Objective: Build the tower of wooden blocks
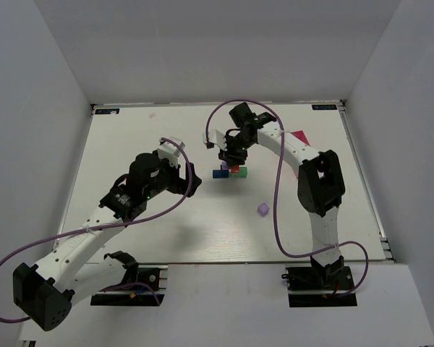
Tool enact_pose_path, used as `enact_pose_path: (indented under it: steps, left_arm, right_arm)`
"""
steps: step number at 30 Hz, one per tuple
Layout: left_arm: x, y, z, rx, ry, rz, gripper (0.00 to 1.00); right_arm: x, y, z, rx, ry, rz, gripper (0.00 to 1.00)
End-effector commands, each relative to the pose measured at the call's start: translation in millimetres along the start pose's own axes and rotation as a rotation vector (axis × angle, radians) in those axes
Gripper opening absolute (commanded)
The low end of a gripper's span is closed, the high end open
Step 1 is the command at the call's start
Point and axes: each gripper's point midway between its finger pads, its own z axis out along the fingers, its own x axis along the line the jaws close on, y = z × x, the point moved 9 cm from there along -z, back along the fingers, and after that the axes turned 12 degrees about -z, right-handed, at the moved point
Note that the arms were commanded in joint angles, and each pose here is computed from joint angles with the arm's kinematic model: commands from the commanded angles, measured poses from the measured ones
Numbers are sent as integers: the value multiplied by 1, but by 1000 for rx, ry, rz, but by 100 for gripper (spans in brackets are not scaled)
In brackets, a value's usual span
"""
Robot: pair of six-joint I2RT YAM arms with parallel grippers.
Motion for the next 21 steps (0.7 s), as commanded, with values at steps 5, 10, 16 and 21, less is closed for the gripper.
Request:
enact_pose_path:
  steps: [5, 10, 16, 21]
  left_arm:
    - [-2, 4, -5, -27, -21, 10, 100]
    - [-2, 4, -5, -27, -21, 10, 100]
    - [-2, 4, -5, -27, -21, 10, 100]
    - [-2, 4, -5, -27, -21, 10, 100]
  right_arm:
    - [1, 4, -1, -7, -8, -7, 56]
    - [0, 7, -3, -17, -26, -6, 90]
    - [1, 9, -7, -29, -44, -9, 90]
    - [2, 11, -18, -35, -70, -10, 90]
